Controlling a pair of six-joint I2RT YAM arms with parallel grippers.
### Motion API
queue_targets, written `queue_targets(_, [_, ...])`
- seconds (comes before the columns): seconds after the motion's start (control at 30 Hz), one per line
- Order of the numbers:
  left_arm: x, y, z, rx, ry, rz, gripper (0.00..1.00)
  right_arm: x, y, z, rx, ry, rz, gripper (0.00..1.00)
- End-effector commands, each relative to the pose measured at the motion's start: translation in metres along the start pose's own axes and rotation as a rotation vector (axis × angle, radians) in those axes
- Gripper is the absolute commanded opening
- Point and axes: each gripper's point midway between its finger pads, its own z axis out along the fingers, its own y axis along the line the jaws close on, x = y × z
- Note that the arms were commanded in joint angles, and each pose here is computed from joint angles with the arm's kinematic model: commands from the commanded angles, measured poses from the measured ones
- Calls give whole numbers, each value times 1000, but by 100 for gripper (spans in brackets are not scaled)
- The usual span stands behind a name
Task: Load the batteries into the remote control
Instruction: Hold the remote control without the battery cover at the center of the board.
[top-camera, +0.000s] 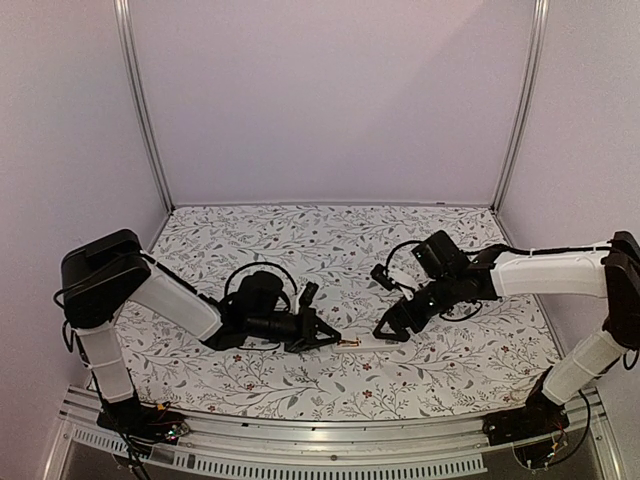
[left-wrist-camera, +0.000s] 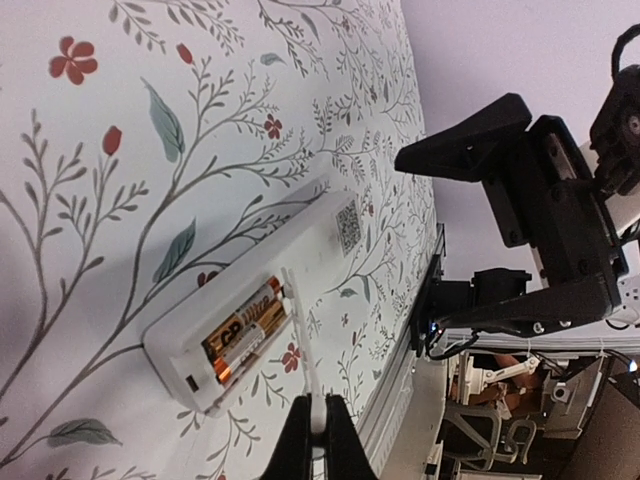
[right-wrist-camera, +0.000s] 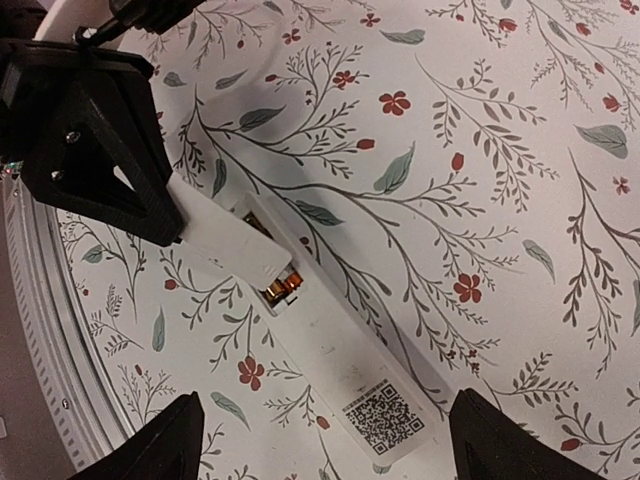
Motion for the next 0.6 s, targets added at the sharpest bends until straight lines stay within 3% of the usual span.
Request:
queue_targets(0.0, [6,1,8,-1,30,-5,0,-2,2,14,-19,25,-86,84])
queue_targets(0.57, [10,5,13,-30,57,-1,0,29,16,48,-95,154,-86,71])
